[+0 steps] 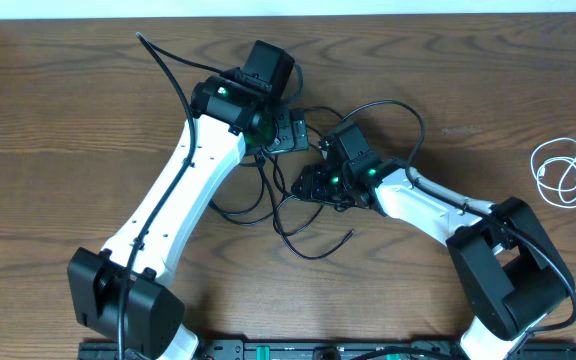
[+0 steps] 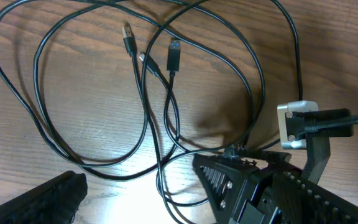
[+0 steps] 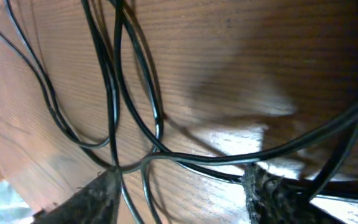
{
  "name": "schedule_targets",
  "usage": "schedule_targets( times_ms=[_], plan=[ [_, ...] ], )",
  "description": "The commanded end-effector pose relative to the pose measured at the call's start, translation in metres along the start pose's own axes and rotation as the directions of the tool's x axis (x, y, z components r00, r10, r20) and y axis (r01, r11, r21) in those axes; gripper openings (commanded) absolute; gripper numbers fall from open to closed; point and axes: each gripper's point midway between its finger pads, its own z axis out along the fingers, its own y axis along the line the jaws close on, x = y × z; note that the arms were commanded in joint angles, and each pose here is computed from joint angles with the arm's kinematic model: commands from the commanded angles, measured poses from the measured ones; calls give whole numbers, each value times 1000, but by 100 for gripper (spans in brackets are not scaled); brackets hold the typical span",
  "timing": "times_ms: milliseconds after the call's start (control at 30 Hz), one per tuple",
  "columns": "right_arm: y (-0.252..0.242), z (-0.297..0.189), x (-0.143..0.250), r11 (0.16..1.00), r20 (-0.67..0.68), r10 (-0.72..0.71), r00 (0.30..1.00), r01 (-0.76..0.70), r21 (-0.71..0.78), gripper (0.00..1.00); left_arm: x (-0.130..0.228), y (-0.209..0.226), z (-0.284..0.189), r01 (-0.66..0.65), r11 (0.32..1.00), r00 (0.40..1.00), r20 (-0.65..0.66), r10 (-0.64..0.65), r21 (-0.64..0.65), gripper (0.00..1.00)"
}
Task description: Untangle cables
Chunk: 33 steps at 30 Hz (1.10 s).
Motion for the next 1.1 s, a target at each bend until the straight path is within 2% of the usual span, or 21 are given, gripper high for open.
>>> schedule_targets(
  times_ms=[0, 100, 233, 400, 467, 700, 733, 767, 833, 967, 1067],
  plan=[
    [15, 0, 10, 998, -64, 10, 998, -14, -67, 65, -2, 2, -5, -7, 1000, 1000, 11, 7, -2, 100],
    [15, 0, 13, 998, -75, 12, 997, -17, -67, 70, -2, 2, -5, -7, 1000, 1000, 11, 7, -2, 100],
    [-7, 1, -6, 993, 48, 106, 993, -108, 55, 74, -2, 2, -5, -7, 1000, 1000, 11, 7, -2, 100],
    [-25, 1, -12, 975, 119, 169, 978, -184, 128, 89, -2, 2, -5, -7, 1000, 1000, 11, 7, -2, 100],
    [-27, 3, -9, 970, 126, 185, 975, -202, 135, 99, -2, 2, -5, -7, 1000, 1000, 11, 7, -2, 100],
    [-22, 5, -15, 975, 177, 155, 972, -179, 130, 99, -2, 2, -5, -7, 1000, 1000, 10, 7, -2, 100],
    [-22, 5, -16, 975, 179, 155, 971, -180, 132, 93, -2, 2, -5, -7, 1000, 1000, 11, 7, -2, 100],
    [-23, 5, -16, 974, 183, 154, 971, -180, 135, 80, -2, 2, -5, -7, 1000, 1000, 11, 7, -2, 100],
    [-23, 5, -16, 974, 185, 154, 971, -181, 137, 64, -2, 2, -5, -7, 1000, 1000, 11, 7, -2, 100],
    [-24, 5, -17, 972, 189, 165, 968, -192, 136, 49, -2, 2, -5, -7, 1000, 1000, 11, 7, -2, 100],
    [-24, 5, -16, 972, 188, 164, 968, -192, 137, 47, -2, 2, -5, -7, 1000, 1000, 11, 7, -2, 100]
  ],
)
